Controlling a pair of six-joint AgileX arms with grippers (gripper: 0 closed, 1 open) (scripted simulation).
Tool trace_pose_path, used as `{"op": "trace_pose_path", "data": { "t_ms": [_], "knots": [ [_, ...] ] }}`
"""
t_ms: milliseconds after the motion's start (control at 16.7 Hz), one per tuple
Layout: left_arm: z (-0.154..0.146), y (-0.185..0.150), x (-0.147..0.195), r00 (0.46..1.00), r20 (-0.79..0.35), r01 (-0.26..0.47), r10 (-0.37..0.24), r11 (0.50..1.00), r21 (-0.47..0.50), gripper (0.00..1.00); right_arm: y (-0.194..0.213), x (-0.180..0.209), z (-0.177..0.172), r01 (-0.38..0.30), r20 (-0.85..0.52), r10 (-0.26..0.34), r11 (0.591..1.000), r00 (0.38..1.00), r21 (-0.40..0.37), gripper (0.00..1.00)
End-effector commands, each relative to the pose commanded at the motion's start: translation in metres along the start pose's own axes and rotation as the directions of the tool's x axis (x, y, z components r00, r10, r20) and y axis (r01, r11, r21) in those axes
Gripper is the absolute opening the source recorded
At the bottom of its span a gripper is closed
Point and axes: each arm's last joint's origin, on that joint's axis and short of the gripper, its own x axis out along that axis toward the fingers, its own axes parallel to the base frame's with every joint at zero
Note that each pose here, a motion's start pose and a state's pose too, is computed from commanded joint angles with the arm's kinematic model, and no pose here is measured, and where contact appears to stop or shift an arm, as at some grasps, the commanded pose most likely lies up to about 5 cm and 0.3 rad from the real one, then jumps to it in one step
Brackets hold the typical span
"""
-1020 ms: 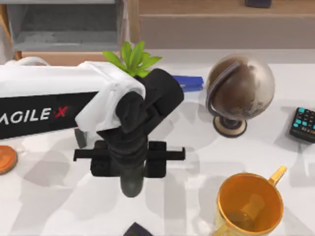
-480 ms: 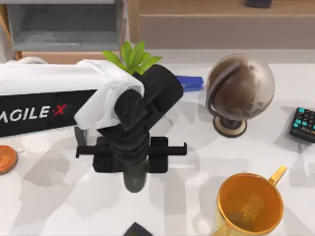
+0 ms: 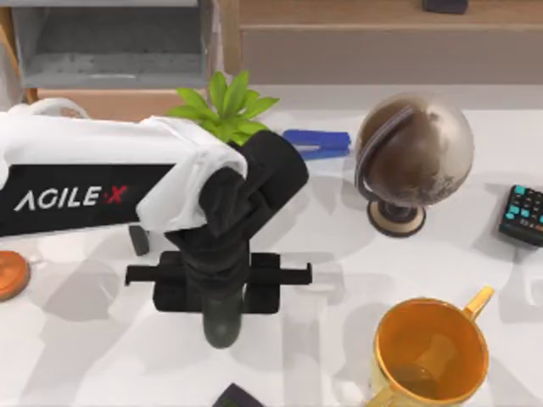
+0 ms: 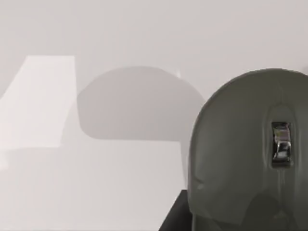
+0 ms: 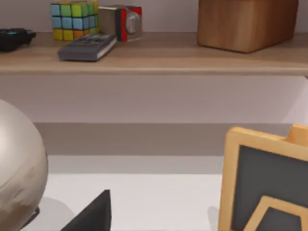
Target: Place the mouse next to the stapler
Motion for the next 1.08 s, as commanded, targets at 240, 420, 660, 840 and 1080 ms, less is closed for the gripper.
{"op": "trace_pose_path", "data": {
  "t_ms": [240,420,660,840,1080],
  "knots": [
    [0.0000,0.0000,0.0000,1.000,0.000,0.000,0.000,1.000,0.000,0.15,0.0000,0.0000,0.0000,0.000,0.000,0.000,1.000,1.000,0.000,1.00],
    [0.0000,0.0000,0.0000,1.000,0.000,0.000,0.000,1.000,0.000,0.38,0.0000,0.0000,0.0000,0.000,0.000,0.000,1.000,1.000,0.000,1.00],
    [0.0000,0.0000,0.0000,1.000,0.000,0.000,0.000,1.000,0.000,0.68,0.0000,0.0000,0.0000,0.000,0.000,0.000,1.000,1.000,0.000,1.00],
    [0.0000,0.0000,0.0000,1.000,0.000,0.000,0.000,1.000,0.000,0.90,0.0000,0.0000,0.0000,0.000,0.000,0.000,1.000,1.000,0.000,1.00],
    [0.0000,0.0000,0.0000,1.000,0.000,0.000,0.000,1.000,0.000,1.00,0.0000,0.0000,0.0000,0.000,0.000,0.000,1.000,1.000,0.000,1.00]
  ]
}}
